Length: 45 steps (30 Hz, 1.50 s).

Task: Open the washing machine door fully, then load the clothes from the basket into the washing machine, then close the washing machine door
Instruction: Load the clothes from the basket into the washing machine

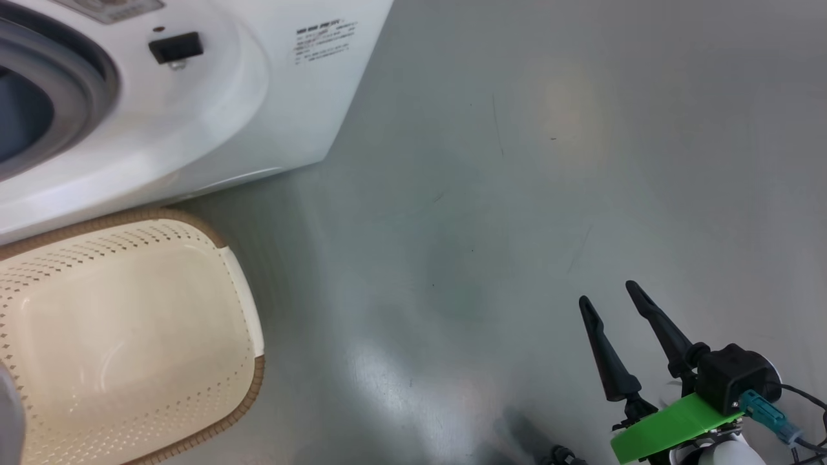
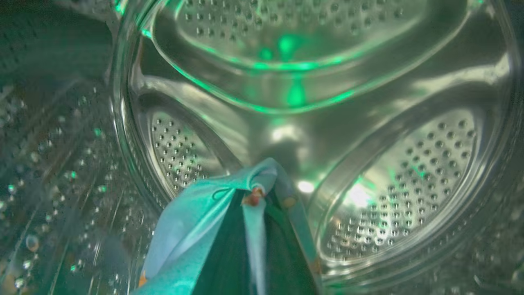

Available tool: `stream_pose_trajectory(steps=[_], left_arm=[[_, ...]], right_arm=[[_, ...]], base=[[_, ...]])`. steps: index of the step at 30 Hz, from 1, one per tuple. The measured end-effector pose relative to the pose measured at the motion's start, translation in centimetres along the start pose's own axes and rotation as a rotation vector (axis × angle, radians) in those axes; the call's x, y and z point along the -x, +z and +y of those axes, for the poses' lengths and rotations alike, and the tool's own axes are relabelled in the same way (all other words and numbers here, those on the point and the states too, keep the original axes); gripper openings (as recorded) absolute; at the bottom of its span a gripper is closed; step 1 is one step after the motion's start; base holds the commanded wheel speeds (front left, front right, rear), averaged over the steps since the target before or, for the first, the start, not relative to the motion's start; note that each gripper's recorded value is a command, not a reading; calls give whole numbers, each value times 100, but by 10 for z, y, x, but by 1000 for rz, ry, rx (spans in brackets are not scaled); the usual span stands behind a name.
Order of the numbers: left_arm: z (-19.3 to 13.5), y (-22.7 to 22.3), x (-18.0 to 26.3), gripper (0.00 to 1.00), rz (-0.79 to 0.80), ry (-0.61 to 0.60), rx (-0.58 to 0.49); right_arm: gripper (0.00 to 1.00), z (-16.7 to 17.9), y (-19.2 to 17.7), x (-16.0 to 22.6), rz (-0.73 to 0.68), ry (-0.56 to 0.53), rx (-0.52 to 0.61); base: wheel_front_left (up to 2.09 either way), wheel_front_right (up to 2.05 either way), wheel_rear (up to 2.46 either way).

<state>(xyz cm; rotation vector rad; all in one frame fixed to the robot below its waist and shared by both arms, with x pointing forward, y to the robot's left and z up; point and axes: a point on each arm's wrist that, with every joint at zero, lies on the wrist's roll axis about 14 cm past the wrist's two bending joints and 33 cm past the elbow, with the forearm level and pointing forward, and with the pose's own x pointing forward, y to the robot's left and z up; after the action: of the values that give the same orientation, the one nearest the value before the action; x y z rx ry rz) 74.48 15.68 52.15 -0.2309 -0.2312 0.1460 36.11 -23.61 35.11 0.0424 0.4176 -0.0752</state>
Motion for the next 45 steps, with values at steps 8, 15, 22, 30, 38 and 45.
stream_pose_trajectory(steps=[8, 15, 22, 30, 38, 45], left_arm=[[-3, -50, 21, 0, 157, -40, -90], [-12, -62, 28, 46, 234, -83, -162], [-13, -76, 39, 100, 329, -93, -201], [-9, -83, 45, 100, 412, -84, -246], [-2, -76, 50, 100, 439, -54, -274], [-1, -66, 58, 100, 442, -49, -282]], right_arm=[[100, 2, 1, 0, -4, 5, -3], [100, 7, 4, 2, -13, 19, -8], [100, 8, 9, 5, -31, 23, -10], [100, 8, 13, 6, -43, 26, -11], [100, 13, 19, 6, -63, 43, -12], [100, 17, 26, 5, -84, 66, -6]], base=[[0, 0, 0], [0, 0, 0], [0, 0, 0], [0, 0, 0], [0, 0, 0], [0, 0, 0]])
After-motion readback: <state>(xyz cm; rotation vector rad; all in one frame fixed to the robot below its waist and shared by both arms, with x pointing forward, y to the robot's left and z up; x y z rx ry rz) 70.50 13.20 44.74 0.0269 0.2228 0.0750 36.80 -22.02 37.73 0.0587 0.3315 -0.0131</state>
